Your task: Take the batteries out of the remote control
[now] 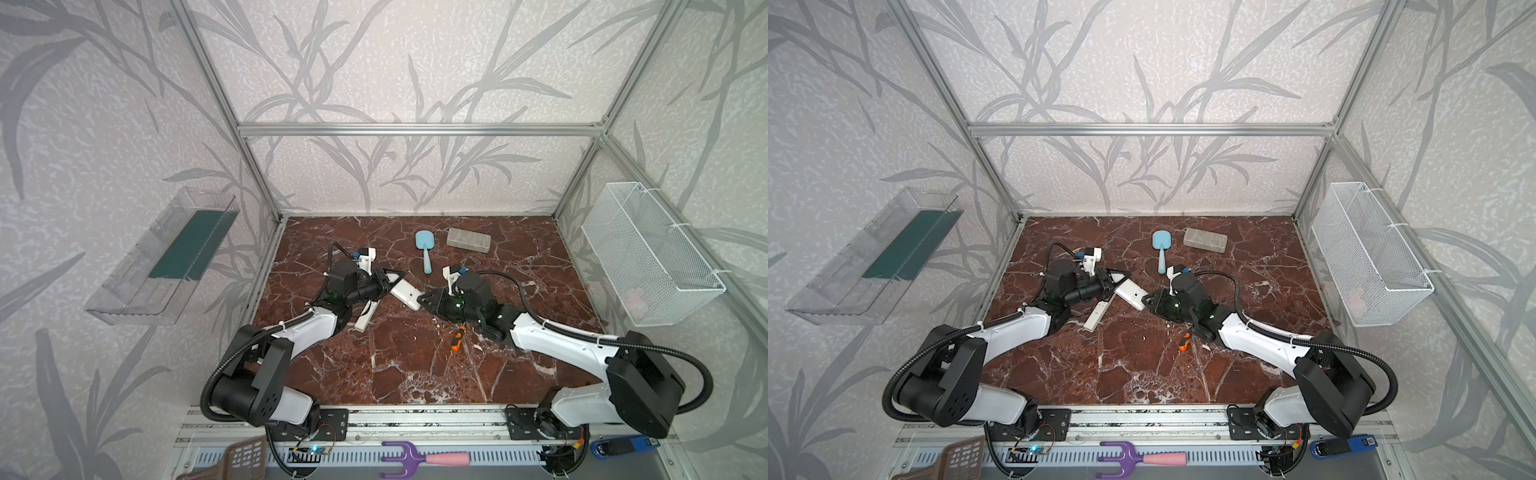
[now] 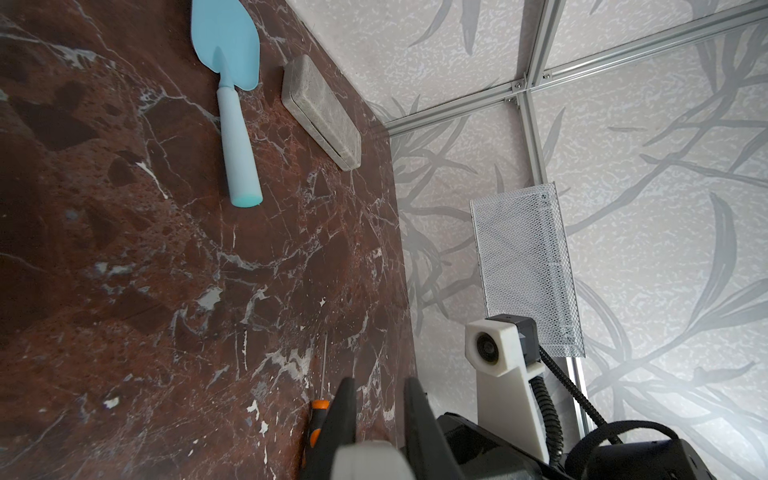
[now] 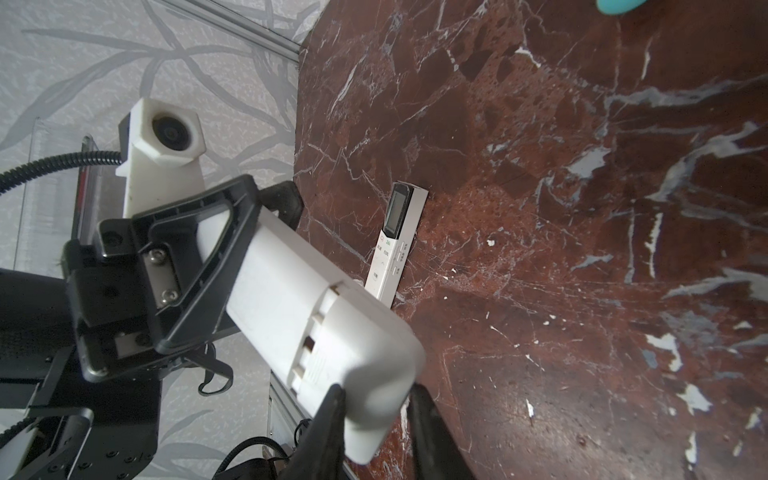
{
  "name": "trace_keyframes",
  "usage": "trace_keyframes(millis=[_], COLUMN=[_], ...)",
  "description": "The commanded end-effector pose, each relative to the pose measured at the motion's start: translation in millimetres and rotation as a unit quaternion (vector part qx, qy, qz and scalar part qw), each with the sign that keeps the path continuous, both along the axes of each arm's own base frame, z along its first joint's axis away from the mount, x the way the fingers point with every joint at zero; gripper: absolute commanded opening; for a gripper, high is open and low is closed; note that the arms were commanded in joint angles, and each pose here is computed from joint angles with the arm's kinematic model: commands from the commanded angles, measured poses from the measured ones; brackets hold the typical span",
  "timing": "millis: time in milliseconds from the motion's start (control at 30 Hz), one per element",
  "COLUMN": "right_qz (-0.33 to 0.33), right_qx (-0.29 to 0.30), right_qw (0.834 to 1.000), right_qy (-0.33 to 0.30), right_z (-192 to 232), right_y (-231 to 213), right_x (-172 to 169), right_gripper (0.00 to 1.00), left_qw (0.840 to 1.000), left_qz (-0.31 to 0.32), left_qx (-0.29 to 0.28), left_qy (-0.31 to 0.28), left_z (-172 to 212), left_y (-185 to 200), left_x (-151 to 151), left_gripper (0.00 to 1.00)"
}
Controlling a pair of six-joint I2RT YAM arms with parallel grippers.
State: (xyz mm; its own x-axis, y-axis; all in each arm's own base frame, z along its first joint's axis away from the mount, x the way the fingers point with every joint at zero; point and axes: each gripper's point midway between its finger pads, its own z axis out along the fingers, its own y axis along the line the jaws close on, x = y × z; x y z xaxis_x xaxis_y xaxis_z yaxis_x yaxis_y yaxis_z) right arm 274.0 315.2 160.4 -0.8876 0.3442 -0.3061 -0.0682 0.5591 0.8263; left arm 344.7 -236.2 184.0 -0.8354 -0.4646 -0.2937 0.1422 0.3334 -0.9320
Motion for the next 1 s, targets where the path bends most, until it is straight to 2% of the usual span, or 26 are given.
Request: trace_keyframes(millis=[0,167,300,500,767,967], right_qz=[-0.002,-0.002,-0.001,-0.004,-0.008,-0.006], right_qx=[0.003,0.015,0.036,0.046,0.025,0.035], right_qw=[1.000,1.000,0.999,0.998,1.000,0.999], right_qy=[-0.009,0.010,0.025,0.030,0.011,0.007], right_z=[9,1,-5,-4,7,9], right_y=[1,7,13,13,5,7], right_x=[4,4,5,4,3,4], right_gripper=[0.28,0.51,0.54,0.30,0.27,0.18], left_qw=[0.999,0.999,0.999,0.999,0.999,0.999], left_qz=[-0.016,-0.016,-0.015,-0.013,-0.013,-0.013], left_qx=[-0.020,-0.026,-0.034,-0.033,-0.030,-0.032], left_qy=[-0.032,-0.033,-0.036,-0.036,-0.028,-0.028], left_z=[24,28,33,32,21,21], left_y=[-8,-9,-9,-9,-9,-10], left_x=[3,4,5,7,7,8], left_gripper=[0.00,0.00,0.00,0.00,0.00,0.00])
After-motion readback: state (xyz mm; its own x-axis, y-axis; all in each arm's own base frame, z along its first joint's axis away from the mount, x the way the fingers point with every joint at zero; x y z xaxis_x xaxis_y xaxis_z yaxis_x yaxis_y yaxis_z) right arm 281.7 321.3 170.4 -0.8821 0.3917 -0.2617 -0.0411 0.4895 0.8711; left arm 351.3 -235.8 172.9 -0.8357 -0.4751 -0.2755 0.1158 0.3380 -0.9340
